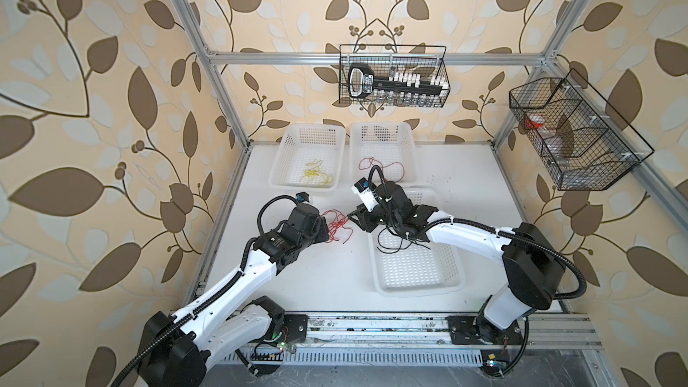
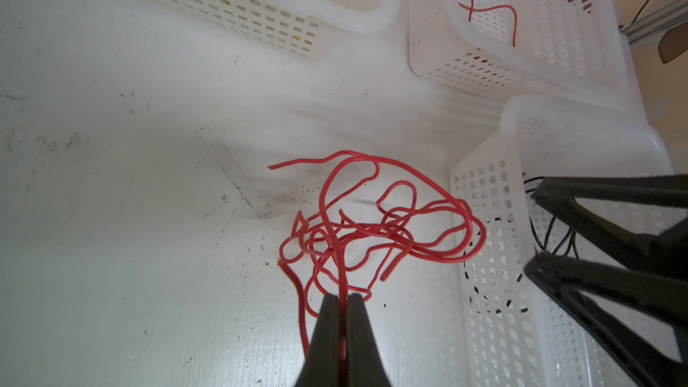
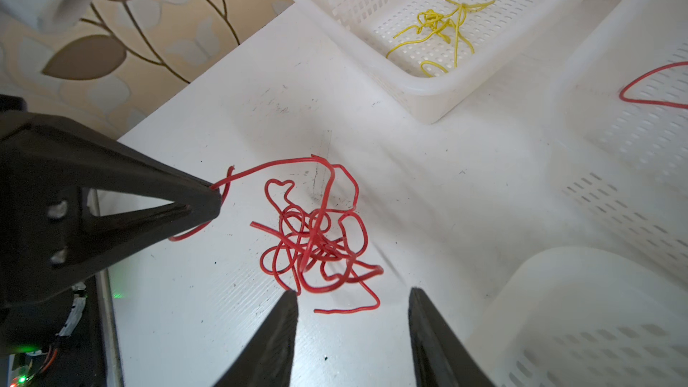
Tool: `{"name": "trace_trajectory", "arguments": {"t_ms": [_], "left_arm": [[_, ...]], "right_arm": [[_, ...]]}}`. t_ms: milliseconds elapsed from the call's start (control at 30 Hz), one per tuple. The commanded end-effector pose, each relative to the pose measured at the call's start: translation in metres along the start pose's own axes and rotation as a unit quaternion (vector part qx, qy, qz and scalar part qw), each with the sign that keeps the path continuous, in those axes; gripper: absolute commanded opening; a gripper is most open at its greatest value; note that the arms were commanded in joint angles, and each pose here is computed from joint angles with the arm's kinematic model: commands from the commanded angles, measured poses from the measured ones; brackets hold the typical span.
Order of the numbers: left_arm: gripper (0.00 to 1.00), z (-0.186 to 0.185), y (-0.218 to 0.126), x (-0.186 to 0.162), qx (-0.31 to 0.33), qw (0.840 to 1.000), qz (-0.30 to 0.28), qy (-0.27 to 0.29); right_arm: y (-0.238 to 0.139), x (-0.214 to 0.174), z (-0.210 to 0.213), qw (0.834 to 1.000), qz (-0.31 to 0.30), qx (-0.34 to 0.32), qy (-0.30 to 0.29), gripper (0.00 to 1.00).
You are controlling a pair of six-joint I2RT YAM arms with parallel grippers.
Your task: Untangle the cables
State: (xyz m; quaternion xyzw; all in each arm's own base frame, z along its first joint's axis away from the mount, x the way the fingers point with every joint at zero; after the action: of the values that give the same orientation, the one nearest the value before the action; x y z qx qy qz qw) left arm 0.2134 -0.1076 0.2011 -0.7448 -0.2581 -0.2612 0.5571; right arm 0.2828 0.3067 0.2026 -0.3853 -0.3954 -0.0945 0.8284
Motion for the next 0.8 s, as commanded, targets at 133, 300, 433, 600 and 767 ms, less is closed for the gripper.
{"name": "trace_trajectory", "arguments": {"t_ms": [133,300,433,600,767], "left_arm": [[0.0,-0.003,-0.013,0.011,-0.004,0.999,-0.038,0.004],[0.0,-0.004,-0.016,0.013,-0.014,0.999,-0.046,0.001],[0.0,-0.006,-0.019,0.014,-0.025,0.998,-0.052,0.001],[0.0,-0.007,-0.02,0.013,-0.033,0.998,-0.055,0.0],[0.0,-0.008,-0.022,0.015,-0.041,0.997,-0.062,-0.001]], "right_arm": [[-0.001,0.0,0.012,0.998,0.018,0.041,0.04,0.49],[0.001,0.001,0.012,0.997,0.021,0.038,0.056,0.48],[0.004,0.003,0.015,0.996,0.02,0.053,0.065,0.45],[0.01,0.006,0.018,0.995,0.021,0.068,0.076,0.4],[0.016,0.006,0.019,0.993,0.027,0.076,0.082,0.34]]}}
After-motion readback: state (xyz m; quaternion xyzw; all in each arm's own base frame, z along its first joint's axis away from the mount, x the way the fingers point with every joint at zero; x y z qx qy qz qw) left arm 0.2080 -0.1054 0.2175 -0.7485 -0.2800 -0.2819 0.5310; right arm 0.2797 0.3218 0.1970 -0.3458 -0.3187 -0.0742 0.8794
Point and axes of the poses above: each gripper's point midway between its finger pads, its own y axis out along the fingers, its own z axis along the line the jaws close on, x = y × z, the point moved 8 cm from there along -y, back along the fingers, and after that the axes turned 13 degrees about y, right-handed, at the moved point
